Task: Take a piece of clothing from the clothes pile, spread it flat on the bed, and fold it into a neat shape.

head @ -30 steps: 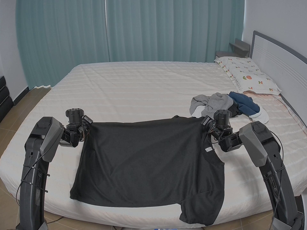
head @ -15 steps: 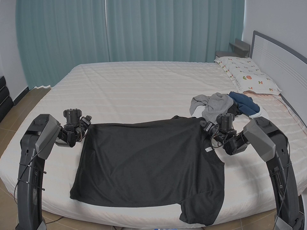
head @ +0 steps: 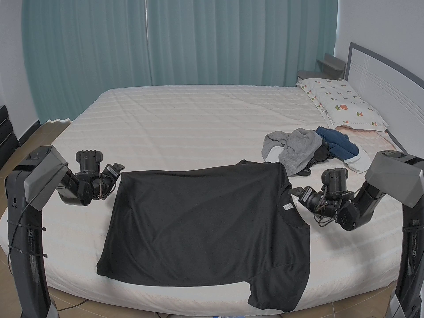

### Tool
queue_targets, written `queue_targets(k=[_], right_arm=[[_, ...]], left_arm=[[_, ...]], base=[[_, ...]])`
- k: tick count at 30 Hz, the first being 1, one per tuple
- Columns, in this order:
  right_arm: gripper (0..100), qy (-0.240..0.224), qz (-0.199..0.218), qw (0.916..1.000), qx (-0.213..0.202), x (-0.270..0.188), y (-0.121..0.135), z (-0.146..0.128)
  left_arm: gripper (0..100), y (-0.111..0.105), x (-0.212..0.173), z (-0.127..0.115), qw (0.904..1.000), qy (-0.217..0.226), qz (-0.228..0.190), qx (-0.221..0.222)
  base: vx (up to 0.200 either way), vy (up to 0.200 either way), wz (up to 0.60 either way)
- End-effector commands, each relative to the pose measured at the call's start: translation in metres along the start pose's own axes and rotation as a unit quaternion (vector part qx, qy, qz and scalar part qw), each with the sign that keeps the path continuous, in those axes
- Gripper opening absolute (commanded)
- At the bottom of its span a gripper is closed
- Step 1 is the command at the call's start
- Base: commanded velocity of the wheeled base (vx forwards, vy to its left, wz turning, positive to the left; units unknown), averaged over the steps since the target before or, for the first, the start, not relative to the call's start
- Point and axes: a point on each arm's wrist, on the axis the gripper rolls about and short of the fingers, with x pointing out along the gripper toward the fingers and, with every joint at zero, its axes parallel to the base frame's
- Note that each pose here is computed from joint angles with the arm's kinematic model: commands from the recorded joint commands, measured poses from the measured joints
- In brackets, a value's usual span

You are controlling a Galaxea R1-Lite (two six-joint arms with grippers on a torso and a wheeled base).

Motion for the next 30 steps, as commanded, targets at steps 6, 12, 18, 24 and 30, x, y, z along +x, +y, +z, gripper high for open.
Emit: queue_targets(k=[6, 12, 18, 24, 30], right_arm=[[100, 0.066, 0.048, 0.9952, 0.054, -0.104, -0.021, -0.032], [100, 0.092, 0.05, 0.9898, 0.097, -0.11, -0.018, -0.047], [100, 0.104, 0.053, 0.9883, 0.098, -0.11, -0.025, -0.056], [100, 0.101, 0.057, 0.9887, 0.095, -0.112, -0.032, -0.063], [100, 0.098, 0.06, 0.9889, 0.094, -0.117, -0.034, -0.064]], left_arm=[[100, 0.033, -0.097, -0.039, 0.9929, 0.117, -0.007, -0.017], [100, 0.04, -0.103, -0.046, 0.9927, 0.119, -0.009, -0.015], [100, 0.04, -0.103, -0.046, 0.9927, 0.119, -0.009, -0.014], [100, 0.039, -0.103, -0.046, 0.9928, 0.119, -0.009, -0.015], [100, 0.038, -0.111, -0.044, 0.9931, 0.116, -0.011, -0.013]], base=[[-0.133, 0.0, 0.0], [-0.167, 0.0, 0.0], [0.0, 0.0, 0.0], [0.0, 0.0, 0.0], [0.0, 0.133, 0.0]])
